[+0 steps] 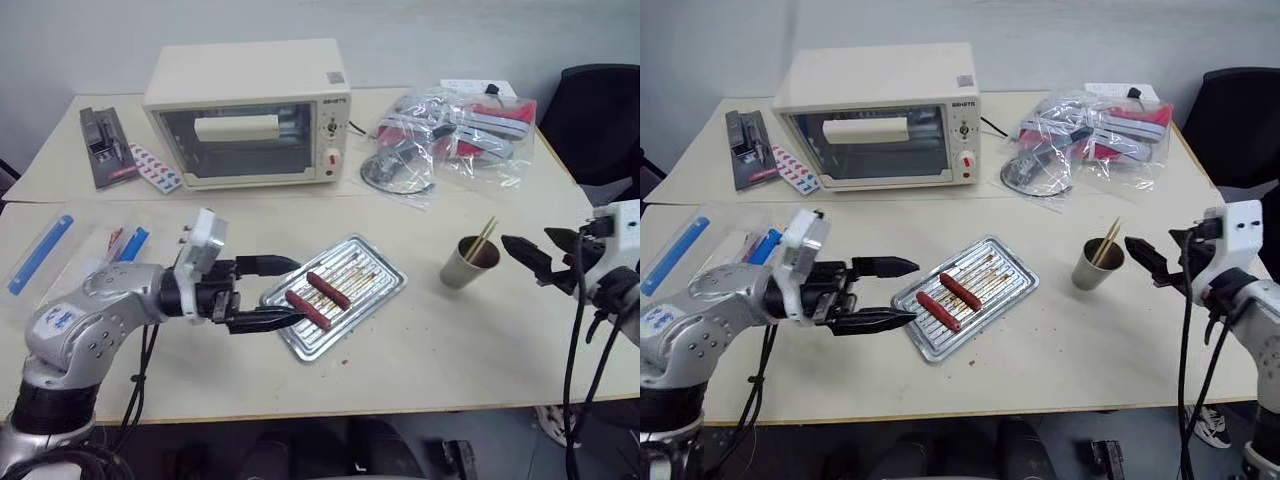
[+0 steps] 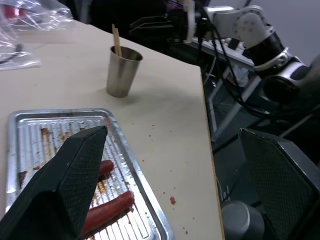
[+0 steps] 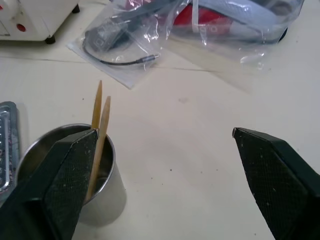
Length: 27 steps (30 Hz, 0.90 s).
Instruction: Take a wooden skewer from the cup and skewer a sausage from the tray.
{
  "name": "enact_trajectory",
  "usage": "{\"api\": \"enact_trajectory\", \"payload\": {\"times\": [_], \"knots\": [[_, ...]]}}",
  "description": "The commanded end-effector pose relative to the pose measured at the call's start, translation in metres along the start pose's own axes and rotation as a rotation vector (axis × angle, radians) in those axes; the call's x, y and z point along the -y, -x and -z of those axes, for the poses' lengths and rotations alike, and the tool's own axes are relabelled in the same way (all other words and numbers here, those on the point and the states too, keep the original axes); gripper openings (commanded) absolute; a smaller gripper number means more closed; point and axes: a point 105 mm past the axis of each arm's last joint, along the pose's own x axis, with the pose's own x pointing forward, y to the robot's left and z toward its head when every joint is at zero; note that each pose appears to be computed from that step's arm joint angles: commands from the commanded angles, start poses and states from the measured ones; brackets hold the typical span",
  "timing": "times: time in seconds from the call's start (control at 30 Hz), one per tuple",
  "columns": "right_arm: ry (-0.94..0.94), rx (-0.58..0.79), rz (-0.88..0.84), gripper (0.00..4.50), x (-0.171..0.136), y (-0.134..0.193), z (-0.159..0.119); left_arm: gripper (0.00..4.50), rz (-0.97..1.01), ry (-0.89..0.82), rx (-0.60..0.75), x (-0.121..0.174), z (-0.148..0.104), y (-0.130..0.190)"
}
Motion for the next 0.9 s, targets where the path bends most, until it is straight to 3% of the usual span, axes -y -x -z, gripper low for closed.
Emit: {"api": "enact_trajectory", "payload": {"times": [0.03,0.17,0.9], "knots": [[0.013,0.038,0.006,3.45,-0.002,-0.005,-0.007,4.50,0.061,-0.040,-0.017,0.001,-0.003,-0.013],[0.007,0.051,-0.026,2.44,-0.011,-0.007,-0.011,4.50,0.076,-0.052,-0.021,-0.001,-0.003,-0.020],[-0.003,0.070,-0.067,2.44,-0.026,-0.002,-0.019,4.50,0.071,-0.093,-0.015,-0.004,-0.009,-0.026]]}}
